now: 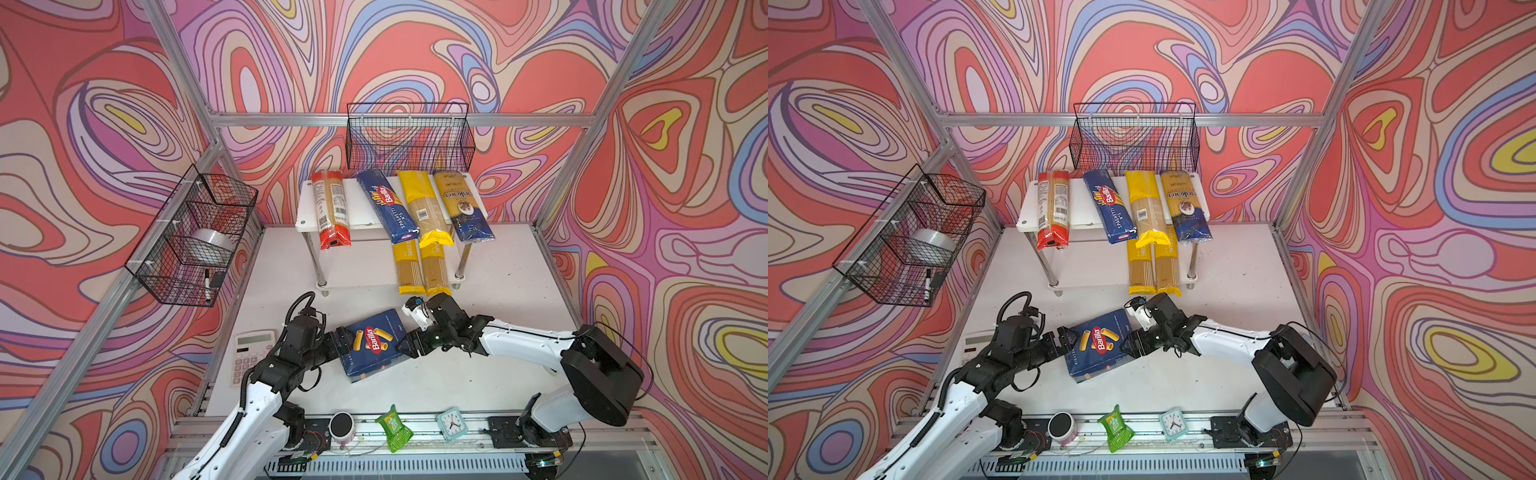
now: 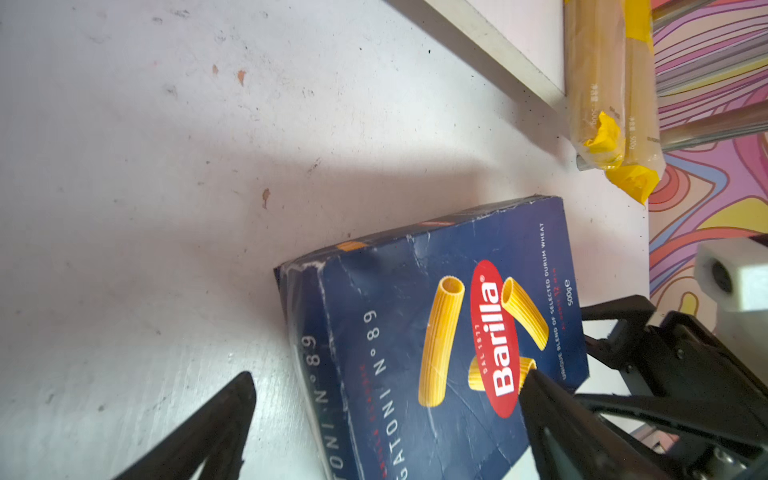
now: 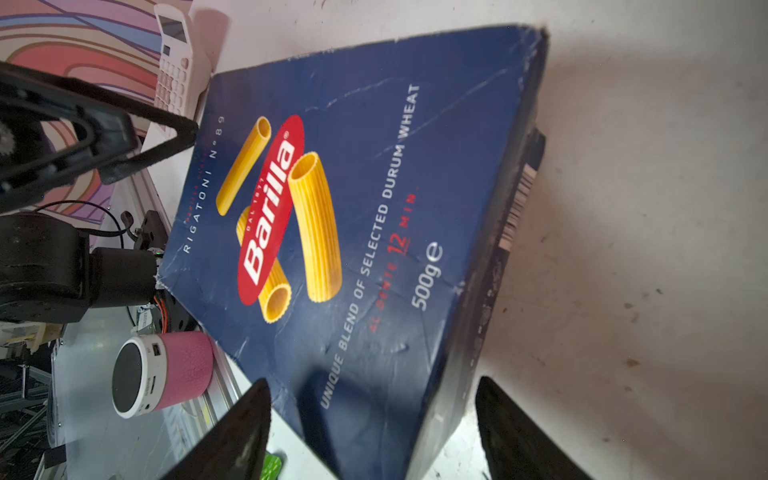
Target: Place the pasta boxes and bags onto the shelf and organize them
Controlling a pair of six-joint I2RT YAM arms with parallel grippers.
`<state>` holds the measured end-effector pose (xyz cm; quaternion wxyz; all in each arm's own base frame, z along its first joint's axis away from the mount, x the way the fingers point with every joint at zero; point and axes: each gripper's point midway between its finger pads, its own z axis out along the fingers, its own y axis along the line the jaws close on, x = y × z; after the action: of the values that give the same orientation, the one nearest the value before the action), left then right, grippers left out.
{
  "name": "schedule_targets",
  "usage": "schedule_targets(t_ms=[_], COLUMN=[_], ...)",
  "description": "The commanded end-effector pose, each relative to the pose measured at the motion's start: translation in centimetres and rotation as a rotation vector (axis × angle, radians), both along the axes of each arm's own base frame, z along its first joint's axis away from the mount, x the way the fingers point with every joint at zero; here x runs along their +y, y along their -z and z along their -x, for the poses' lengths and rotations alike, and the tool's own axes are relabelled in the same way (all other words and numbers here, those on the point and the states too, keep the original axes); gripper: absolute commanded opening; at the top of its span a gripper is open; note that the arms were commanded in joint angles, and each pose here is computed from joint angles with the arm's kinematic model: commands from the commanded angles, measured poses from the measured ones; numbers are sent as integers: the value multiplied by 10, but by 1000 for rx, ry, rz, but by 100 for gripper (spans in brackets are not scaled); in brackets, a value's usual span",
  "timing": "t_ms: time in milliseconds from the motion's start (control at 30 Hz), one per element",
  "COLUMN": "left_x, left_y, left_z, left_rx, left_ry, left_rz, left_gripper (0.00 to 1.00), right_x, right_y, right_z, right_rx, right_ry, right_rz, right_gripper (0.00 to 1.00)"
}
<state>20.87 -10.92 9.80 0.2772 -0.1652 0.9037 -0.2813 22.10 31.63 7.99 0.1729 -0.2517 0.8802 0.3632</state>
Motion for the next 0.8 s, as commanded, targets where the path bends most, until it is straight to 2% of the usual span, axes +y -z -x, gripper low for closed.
schedule_targets(t_ms=[0,167,500,767], left_x=[2,-5,-22,-32], left_y=[13,10,15,3], left_z=[17,17,10,7], left_rx=[53,21,35,-10], left_ry=[-20,-4,66,109], left_rz=[41,93,118,151], left_gripper=[100,100,100,100], right_x=[14,15,15,19], right_y=[-9,-9,-5,-3], right_z=[-4,-6,-6,-3], right_rx=[-17,-20,-13,14], right_ry=[-36,-36,-28,-33], right_rz=[-51,-50,-56,-76], right_gripper=[80,80,79,79])
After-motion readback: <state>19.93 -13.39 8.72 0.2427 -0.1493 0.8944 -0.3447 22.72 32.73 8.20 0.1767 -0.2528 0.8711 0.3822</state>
